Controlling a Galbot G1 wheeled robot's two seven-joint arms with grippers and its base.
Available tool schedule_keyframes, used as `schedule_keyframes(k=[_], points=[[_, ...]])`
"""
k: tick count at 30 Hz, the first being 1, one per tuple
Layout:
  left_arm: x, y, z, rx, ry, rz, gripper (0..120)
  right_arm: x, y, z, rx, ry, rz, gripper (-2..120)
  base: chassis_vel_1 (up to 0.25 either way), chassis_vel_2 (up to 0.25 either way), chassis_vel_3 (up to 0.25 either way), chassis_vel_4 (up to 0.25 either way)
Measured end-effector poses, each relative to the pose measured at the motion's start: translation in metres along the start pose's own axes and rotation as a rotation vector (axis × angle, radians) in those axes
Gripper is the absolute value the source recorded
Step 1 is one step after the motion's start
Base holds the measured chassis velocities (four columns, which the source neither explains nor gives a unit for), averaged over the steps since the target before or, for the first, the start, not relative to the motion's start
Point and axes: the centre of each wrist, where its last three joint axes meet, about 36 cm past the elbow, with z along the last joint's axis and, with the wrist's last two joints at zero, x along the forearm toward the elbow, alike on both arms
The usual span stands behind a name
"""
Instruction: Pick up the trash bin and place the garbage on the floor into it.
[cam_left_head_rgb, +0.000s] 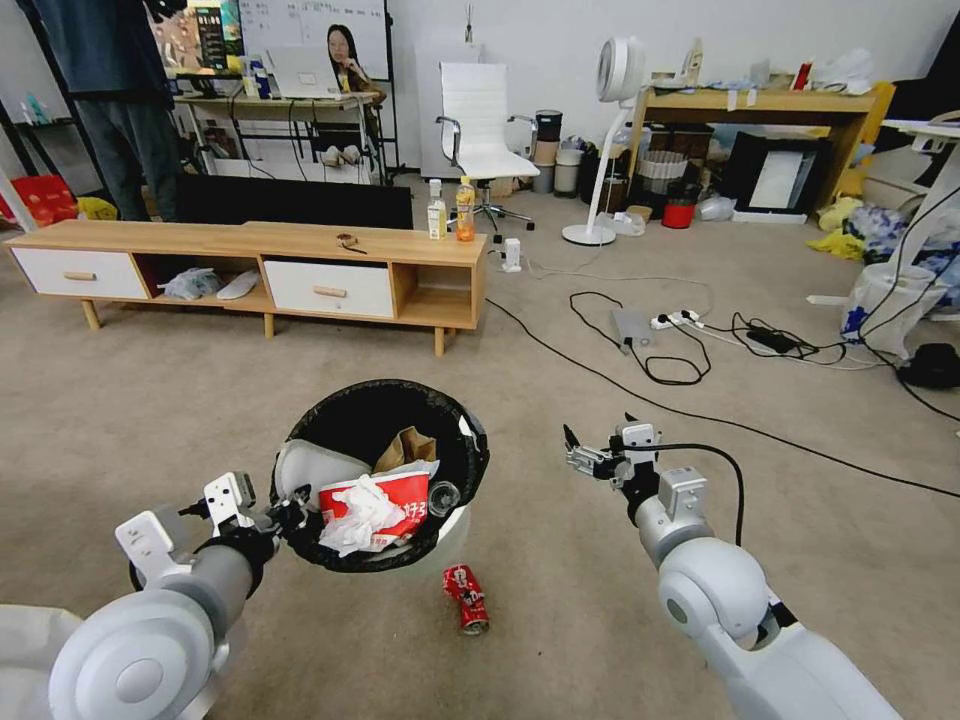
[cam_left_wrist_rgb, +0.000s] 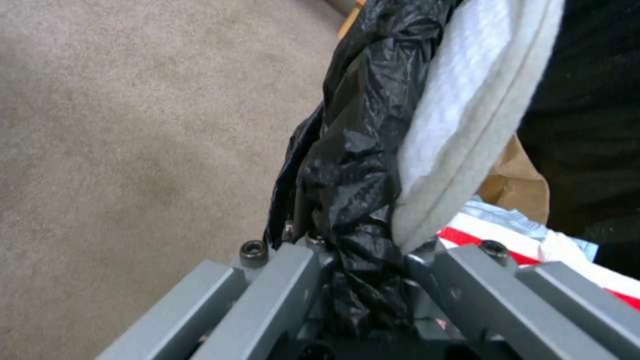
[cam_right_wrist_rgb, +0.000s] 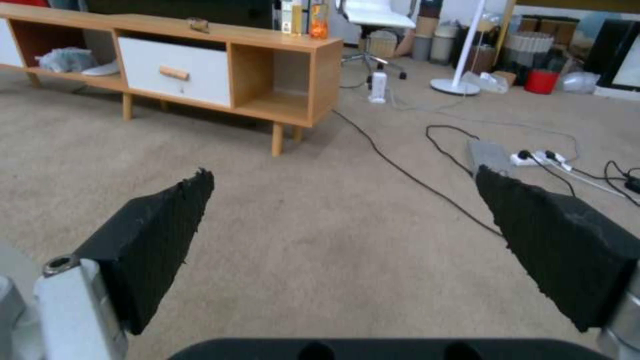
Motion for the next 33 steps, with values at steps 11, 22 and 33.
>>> schedule_keyframes(k=[11, 22, 33], points=[[-0.002, -0.001, 0.000, 0.000, 0.002, 0.001, 4, 0.022, 0.028, 0.001, -0.164, 0.275, -0.187, 100, 0.005, -0.004, -0.004, 0.003], [0.001, 0.000, -0.002, -0.002, -0.006, -0.002, 4, 0.010, 0.079, 0.060, -0.192, 0.447, -0.320, 100, 0.000, 0.000, 0.000, 0.000], [0.001, -0.001, 0.000, 0.002, -0.003, 0.002, 4, -0.007, 0.092, 0.107, -0.178, 0.514, -0.338, 100, 0.000, 0.000, 0.000, 0.000]])
